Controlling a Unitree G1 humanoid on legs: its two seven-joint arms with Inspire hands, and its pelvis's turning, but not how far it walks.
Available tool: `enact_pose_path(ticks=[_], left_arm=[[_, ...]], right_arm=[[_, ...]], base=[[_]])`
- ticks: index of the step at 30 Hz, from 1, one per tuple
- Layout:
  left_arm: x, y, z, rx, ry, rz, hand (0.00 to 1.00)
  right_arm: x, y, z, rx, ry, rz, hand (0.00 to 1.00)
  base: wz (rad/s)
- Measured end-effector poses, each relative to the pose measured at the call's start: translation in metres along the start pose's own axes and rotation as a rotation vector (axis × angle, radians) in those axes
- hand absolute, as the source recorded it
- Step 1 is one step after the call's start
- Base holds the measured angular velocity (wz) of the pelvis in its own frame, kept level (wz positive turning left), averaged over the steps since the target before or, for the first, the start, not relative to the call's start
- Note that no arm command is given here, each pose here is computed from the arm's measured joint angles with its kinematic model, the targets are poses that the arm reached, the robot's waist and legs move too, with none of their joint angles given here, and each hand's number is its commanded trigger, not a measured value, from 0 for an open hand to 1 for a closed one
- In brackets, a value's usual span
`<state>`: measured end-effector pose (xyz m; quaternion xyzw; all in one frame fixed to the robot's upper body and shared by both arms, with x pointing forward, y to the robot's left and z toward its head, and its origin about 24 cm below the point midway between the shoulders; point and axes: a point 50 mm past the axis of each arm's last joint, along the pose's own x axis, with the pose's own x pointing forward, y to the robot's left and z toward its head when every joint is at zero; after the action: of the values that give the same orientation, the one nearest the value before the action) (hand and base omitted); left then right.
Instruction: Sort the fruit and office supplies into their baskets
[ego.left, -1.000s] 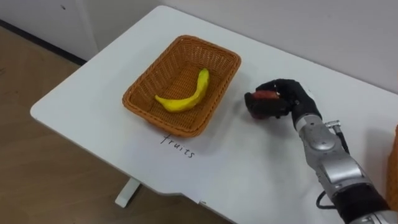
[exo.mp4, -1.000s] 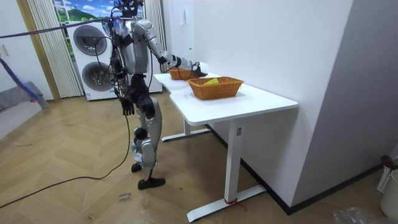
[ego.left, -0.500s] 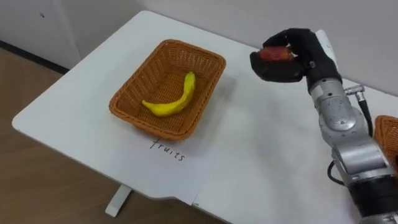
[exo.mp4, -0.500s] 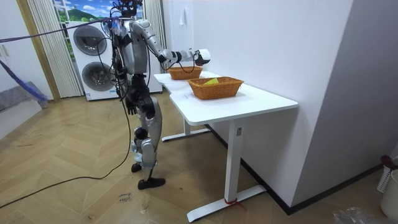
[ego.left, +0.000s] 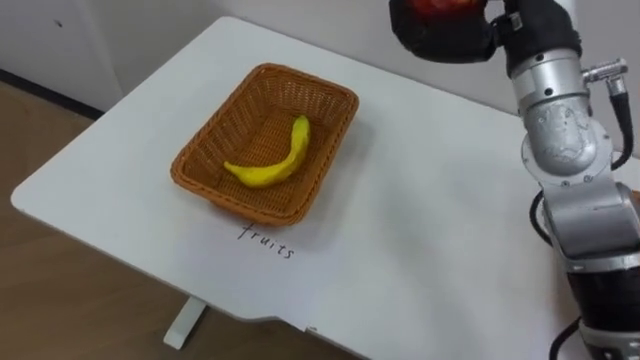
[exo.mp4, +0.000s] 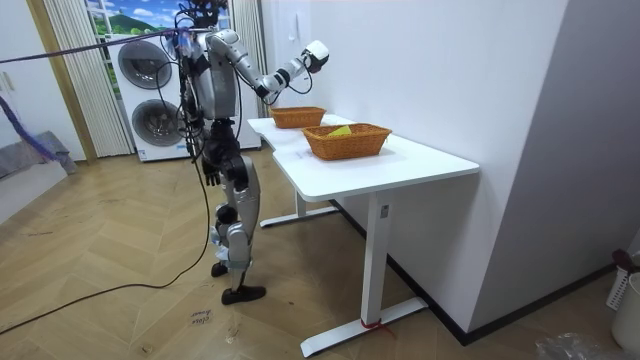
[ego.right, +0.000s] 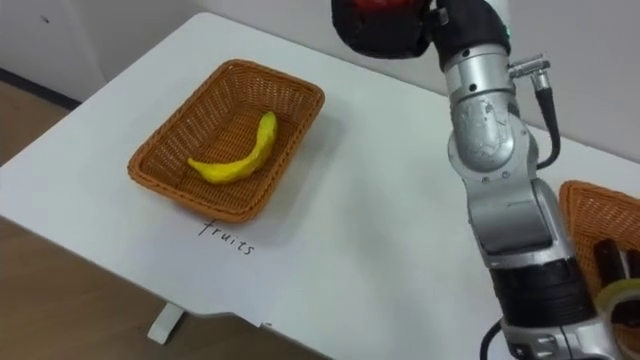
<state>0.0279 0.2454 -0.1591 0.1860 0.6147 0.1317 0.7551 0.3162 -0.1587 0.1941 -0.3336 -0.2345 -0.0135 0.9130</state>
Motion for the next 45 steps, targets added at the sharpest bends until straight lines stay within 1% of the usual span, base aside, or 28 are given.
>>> enact_pose_path(ticks=[5,10,14,17,24,30,34,38,39,40,41,42,45], left_arm=[[0.003,0.005,0.001,0.016,0.019,0.011,0.00],[0.004,0.007,0.004,0.022,0.022,0.016,0.00],[0.004,0.004,-0.003,0.032,0.060,0.028,0.00],[0.003,0.002,-0.006,0.034,0.077,0.023,0.00],[0.003,0.001,-0.009,0.058,0.099,0.018,0.00],[0.004,0.004,0.005,0.048,0.048,0.023,0.00],[0.005,0.006,0.015,0.042,0.014,0.031,0.00],[0.004,0.006,0.015,0.042,0.015,0.031,0.00],[0.004,0.007,0.015,0.041,0.015,0.031,0.00],[0.004,0.007,0.015,0.038,0.015,0.032,0.00],[0.005,0.007,0.015,0.038,0.015,0.032,0.00],[0.005,0.007,0.015,0.037,0.015,0.031,0.00],[0.005,0.007,0.016,0.036,0.014,0.028,0.00]], right_arm=[[0.005,0.019,0.011,-0.061,-0.009,0.144,1.00],[0.004,0.039,0.015,-0.020,0.005,0.227,1.00],[0.007,0.059,0.011,-0.024,0.031,0.315,1.00],[0.005,0.070,0.005,-0.038,0.057,0.380,1.00],[0.000,0.084,-0.005,-0.054,0.111,0.467,1.00],[-0.005,0.098,-0.012,-0.055,0.146,0.546,1.00],[-0.007,0.101,-0.011,-0.057,0.144,0.577,1.00],[-0.007,0.101,-0.011,-0.065,0.145,0.592,1.00],[-0.007,0.101,-0.011,-0.073,0.144,0.593,0.88],[-0.007,0.101,-0.012,-0.090,0.143,0.596,0.54],[-0.007,0.100,-0.012,-0.103,0.144,0.599,0.16],[-0.007,0.100,-0.013,-0.107,0.144,0.599,0.00],[-0.007,0.099,-0.014,-0.136,0.144,0.597,0.00]], base=[[0.00],[0.09],[0.08],[0.13],[0.13],[0.02],[0.00],[0.00],[0.00],[0.00],[0.00],[0.00],[-0.02]])
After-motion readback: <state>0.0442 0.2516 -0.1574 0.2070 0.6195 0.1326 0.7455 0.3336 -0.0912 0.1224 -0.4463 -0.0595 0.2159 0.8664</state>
